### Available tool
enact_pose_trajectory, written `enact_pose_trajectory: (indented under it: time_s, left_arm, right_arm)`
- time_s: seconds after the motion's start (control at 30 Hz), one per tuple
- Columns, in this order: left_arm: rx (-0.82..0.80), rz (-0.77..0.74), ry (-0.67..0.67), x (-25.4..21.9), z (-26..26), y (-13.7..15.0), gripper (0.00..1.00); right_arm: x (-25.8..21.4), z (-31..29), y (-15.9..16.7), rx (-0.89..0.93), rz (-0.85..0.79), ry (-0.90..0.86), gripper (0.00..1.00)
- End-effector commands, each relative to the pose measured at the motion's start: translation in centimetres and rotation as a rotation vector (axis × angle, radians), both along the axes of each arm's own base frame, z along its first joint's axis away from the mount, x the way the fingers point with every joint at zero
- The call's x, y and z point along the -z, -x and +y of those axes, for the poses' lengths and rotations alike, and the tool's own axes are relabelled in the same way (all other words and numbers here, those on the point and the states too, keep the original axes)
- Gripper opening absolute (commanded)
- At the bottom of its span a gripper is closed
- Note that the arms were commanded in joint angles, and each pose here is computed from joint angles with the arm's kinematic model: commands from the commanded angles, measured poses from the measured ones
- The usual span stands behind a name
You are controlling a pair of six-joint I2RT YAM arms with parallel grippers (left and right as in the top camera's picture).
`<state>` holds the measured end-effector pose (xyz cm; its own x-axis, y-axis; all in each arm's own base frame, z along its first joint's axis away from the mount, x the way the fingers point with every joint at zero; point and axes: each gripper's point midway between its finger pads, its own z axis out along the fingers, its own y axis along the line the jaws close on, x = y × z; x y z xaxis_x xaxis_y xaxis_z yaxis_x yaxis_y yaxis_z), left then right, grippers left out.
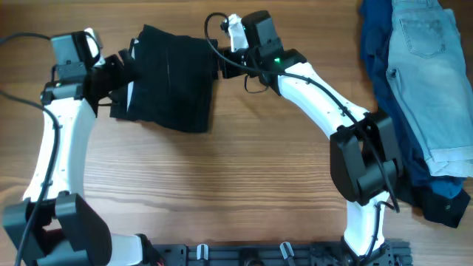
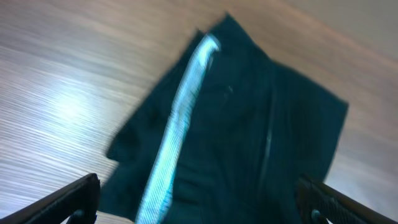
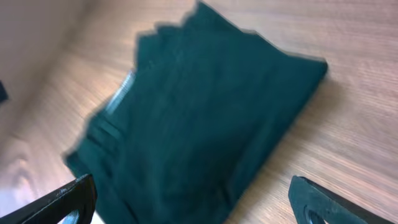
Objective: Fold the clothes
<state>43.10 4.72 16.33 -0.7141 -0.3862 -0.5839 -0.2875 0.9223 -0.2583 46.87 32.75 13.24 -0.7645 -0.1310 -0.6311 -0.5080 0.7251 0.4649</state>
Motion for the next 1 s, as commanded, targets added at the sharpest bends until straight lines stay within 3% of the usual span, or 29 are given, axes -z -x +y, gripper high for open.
enact_pose_trajectory:
  time_s: [0.0, 0.3, 0.67, 0.97]
  left_arm:
    - [0.134, 0.041, 0.037, 1.4, -4.5, 0.0, 1.0]
    - [0.224, 0.076, 0.006, 2.0, -9.9, 0.7, 1.0]
    - [0.279, 0.16, 0.03, 3.1, -14.2, 3.1, 1.0]
    - [0.321, 0.303, -0.136, 8.1, -17.1, 4.9, 0.99]
  right_arm:
    - [-0.5, -2.4, -1.2, 0.021, -0.067, 0.084, 1.0]
    - [0.2, -7.5, -2.4, 0.085, 0.023, 0.078, 1.0]
    - [-1.8, -14.2, -2.9, 0.173, 0.02, 0.147, 1.0]
    - [-1.4, -16.7, -3.2, 0.235, 0.066, 0.145, 1.0]
